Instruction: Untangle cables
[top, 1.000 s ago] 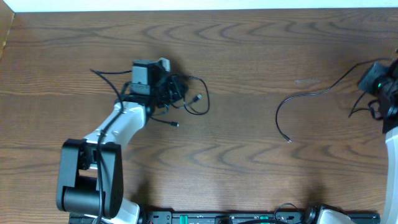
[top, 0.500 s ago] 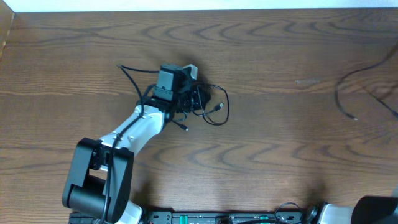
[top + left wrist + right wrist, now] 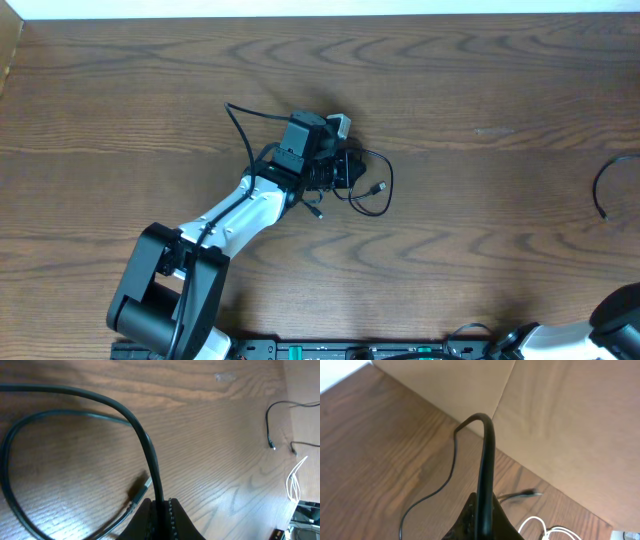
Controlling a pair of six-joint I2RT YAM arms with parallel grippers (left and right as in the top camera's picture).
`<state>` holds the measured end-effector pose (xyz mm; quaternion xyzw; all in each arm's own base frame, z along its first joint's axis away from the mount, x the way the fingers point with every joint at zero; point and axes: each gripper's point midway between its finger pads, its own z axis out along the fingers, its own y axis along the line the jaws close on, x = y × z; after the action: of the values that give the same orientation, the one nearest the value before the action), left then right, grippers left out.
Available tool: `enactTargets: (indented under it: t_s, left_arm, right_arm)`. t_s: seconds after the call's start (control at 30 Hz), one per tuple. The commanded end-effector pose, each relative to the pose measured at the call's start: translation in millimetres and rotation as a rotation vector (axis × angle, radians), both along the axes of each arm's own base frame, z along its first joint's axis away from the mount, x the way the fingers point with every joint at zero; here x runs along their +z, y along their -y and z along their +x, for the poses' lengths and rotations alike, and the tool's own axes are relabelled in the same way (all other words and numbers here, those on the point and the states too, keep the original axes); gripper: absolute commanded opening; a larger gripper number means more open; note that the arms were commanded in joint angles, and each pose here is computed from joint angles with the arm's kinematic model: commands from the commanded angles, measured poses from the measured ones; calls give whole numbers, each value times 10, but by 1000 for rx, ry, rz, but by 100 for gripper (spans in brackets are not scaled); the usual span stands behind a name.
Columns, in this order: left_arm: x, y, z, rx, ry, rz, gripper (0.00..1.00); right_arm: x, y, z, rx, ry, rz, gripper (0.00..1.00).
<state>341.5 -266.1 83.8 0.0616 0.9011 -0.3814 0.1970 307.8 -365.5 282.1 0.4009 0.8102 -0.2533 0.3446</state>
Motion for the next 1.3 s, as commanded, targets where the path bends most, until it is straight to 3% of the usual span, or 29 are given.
enactTargets:
  t_s: [0.0, 0.23, 0.4, 0.6, 0.87, 1.07, 1.17, 1.27]
  left_arm:
    - [140, 57, 27, -25, 59, -21, 9]
    - [219, 93, 87, -26, 99, -44, 9]
    - [228, 97, 95, -11, 86, -54, 8]
    - [241, 116, 93, -3, 78, -65, 8]
    - [256, 232, 19, -33, 88, -68, 9]
    - [265, 251, 13, -37, 93, -70, 9]
    - [296, 263, 36, -37, 110, -79, 9]
    - [315, 270, 48, -38, 119, -84, 9]
  right_arm:
    - [-120, 43, 178, 64, 3, 24, 1]
    - [-603, 107, 548, 163, 27, 115, 1]
    - [-597, 85, 781, 266, 89, 111, 1]
    - [-641, 395, 508, 53, 49, 59, 1]
    - [-778, 771, -104, -254, 31, 67, 1]
    - [-626, 917, -255, -274, 70, 70, 1]
    - [-566, 895, -141, -229, 110, 81, 1]
    - [-523, 771, 186, -22, 135, 90, 1]
